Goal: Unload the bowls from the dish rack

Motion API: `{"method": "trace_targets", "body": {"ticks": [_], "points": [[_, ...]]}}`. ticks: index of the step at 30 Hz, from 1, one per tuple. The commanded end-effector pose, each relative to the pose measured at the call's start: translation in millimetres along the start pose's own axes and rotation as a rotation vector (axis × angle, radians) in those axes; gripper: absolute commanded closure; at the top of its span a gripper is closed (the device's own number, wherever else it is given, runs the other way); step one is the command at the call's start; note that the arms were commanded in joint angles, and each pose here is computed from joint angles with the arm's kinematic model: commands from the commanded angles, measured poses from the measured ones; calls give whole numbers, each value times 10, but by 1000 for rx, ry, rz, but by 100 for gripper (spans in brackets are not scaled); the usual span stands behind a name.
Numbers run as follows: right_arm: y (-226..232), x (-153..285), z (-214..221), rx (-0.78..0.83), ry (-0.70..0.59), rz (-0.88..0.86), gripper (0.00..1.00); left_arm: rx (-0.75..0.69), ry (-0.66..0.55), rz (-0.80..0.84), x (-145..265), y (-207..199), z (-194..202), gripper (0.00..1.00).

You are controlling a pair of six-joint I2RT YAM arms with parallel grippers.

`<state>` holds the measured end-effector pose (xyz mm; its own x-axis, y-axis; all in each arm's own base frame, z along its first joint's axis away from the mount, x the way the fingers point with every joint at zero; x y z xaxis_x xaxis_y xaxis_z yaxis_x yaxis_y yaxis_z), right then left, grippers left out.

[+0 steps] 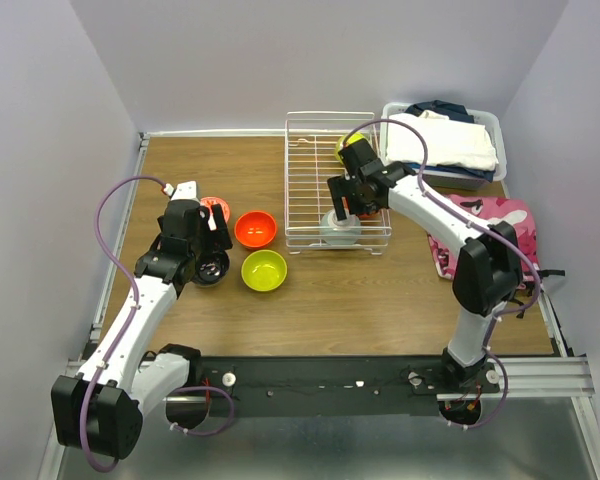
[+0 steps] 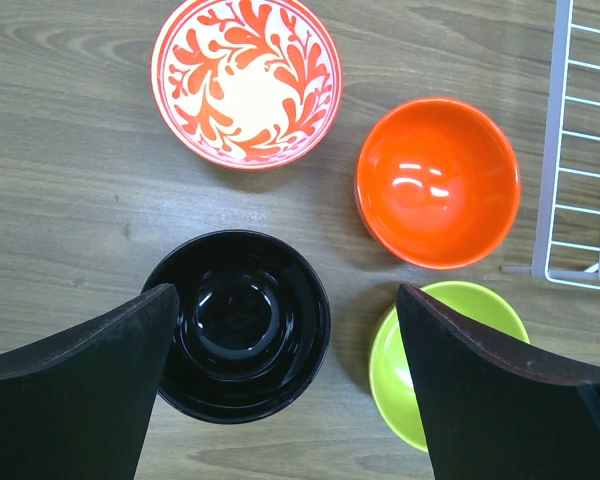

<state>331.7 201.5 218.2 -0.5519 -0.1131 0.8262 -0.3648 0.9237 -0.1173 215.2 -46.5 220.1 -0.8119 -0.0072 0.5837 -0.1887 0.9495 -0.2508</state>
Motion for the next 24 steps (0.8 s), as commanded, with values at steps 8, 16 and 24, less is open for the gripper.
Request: {"method": "trace_targets", "body": {"ticks": [8,16,24], "points": [[243,-420,-178,29,-28,-4,13,-15,4,-11,-15,14,27,1],[358,-608,-594,29,-148,11,13,-16,7,-17,-25,17,31,1],[221,-356,-612,101,-191,73,12,-16,11,-22,-39,20,32,1]]}}
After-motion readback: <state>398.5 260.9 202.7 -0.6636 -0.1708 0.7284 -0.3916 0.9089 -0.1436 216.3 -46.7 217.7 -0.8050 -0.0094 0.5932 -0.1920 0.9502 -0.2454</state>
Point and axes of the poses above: each gripper's point midway between its finger pads, its own x axis back along the fingers, its own y axis along the line the jaws close on, z = x × y, the point moved 10 cm from there along x, back along the fingers, and after that the axes turned 6 degrees about x, right-handed, at the moved point
